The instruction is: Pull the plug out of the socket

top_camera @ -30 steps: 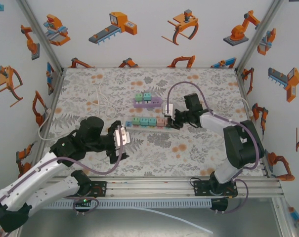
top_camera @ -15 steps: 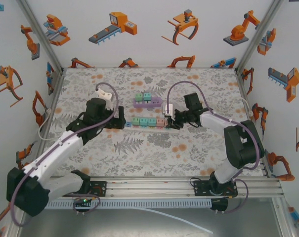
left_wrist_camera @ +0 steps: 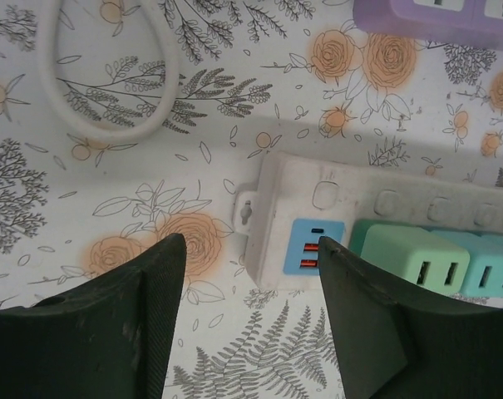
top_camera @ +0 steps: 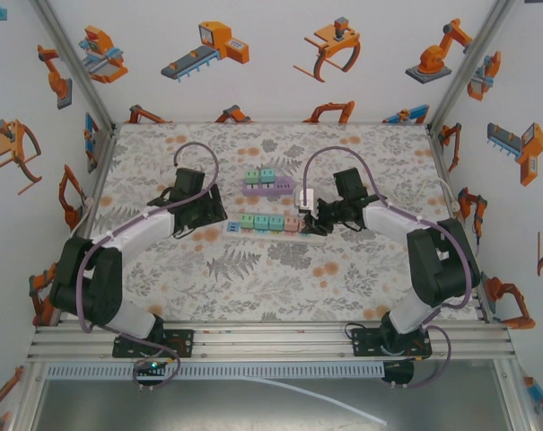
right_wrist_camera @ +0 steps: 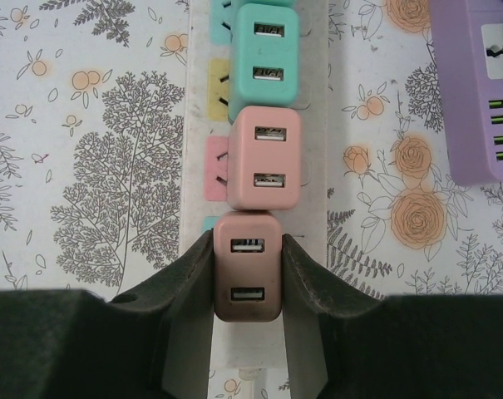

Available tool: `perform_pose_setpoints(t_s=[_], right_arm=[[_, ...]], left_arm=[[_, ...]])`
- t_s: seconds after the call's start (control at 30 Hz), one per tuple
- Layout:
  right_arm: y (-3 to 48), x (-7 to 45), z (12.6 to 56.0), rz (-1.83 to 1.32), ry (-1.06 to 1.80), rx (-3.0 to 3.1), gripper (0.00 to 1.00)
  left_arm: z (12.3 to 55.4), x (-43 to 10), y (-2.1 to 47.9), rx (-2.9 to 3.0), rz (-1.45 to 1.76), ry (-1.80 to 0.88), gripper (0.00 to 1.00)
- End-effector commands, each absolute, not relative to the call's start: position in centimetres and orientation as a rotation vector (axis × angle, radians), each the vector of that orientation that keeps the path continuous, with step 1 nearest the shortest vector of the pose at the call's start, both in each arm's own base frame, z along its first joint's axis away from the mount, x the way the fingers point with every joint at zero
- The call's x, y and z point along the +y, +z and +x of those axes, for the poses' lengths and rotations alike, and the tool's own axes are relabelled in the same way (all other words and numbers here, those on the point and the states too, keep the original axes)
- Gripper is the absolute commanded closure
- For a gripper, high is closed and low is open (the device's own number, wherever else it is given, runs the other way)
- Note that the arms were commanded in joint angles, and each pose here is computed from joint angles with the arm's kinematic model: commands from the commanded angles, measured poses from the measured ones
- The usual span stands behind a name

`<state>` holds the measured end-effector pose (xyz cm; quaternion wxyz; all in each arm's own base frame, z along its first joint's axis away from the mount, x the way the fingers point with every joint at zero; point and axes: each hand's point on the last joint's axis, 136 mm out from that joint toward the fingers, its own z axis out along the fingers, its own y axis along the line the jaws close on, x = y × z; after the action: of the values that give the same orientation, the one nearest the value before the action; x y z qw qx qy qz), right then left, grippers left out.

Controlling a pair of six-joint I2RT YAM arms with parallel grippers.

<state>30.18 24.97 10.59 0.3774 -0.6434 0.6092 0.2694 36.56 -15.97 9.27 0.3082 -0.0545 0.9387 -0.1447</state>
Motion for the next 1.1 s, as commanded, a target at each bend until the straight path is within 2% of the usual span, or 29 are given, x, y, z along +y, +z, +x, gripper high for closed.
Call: perform_pose_setpoints(t_s=[0.0,0.27,0.47,0.8,1.07], right_arm=[[13.0,26.0,30.3,-1.652,0.716,1.449,0.73],[13.5,26.1,30.2,-1.650,0.723,1.433,0.74],[13.7,26.2,30.3,-1.646,0.706,1.413,0.79],[14.3,25.9,30.5,-1.627,0.686,1.456,0.80],[15.5,25.6,30.7,-1.571,0.633,1.434,0.80]], left_arm=[[37.6,-17.3,9.4,2.495,-0.129,-0.447,0.39],[35.7,-16.8,5.8,2.609,-0.079,-0.327,0.38],[33.6,-15.9,3.8,2.673,-0.026,-0.208,0.39],[31.9,-13.2,1.7,2.713,0.073,0.121,0.39],[31.5,-13.2,1.8,2.709,0.068,0.132,0.39]])
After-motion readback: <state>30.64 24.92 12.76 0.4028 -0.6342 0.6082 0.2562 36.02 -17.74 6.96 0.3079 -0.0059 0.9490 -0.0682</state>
